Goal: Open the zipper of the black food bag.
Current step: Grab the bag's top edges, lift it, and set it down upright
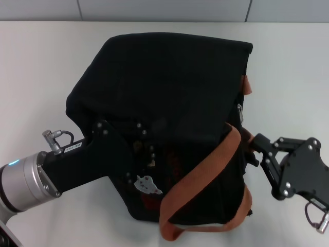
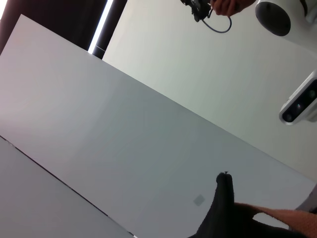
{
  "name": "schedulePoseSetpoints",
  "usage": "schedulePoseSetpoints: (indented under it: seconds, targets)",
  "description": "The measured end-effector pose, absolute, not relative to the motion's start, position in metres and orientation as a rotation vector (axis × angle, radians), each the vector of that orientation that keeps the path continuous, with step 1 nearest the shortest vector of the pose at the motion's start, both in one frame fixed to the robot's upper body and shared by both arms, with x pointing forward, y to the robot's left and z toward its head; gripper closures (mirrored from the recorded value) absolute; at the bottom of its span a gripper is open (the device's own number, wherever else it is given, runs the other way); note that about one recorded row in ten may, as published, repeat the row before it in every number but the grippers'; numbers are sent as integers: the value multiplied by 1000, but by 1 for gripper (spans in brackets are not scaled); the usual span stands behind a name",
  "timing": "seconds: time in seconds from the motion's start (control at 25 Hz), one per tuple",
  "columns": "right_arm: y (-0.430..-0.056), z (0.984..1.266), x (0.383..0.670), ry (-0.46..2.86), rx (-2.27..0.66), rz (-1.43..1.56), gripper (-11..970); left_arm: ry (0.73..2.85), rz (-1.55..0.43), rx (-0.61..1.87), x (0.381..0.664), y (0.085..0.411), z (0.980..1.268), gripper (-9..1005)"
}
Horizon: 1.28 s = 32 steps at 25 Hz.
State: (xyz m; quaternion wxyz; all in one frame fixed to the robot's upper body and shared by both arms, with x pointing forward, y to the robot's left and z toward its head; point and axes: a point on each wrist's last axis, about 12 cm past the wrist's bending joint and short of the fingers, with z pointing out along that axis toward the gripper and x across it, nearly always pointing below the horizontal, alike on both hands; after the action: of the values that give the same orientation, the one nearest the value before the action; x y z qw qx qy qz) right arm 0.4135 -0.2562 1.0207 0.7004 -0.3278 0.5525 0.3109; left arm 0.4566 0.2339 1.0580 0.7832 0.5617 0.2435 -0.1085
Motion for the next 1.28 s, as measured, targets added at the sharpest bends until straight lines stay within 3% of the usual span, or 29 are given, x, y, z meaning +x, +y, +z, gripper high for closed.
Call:
schedulePoseSetpoints:
  seconds: [0.12, 0.4, 0.64, 0.84, 1.08, 1.28]
  targets:
    - [-260, 1024, 404, 1193, -706, 708, 960, 522, -233, 1213, 457, 234, 1058, 906]
    - [-252, 1031, 412, 1121, -677, 654, 961, 519, -234, 1213, 458, 233, 1059, 907]
    - [-238, 1033, 426, 1087, -711, 623, 805, 519, -237, 1213, 458, 233, 1059, 908]
    - [-236, 1033, 429, 1089, -721, 621, 621, 514, -240, 1210, 457, 233, 1059, 908]
    - [-232, 1032, 435, 1103, -718, 585, 491, 506, -244, 1209, 457, 232, 1060, 908]
    - [-227, 1032, 434, 1076, -708, 520, 489, 504, -248, 1210, 457, 232, 1060, 908]
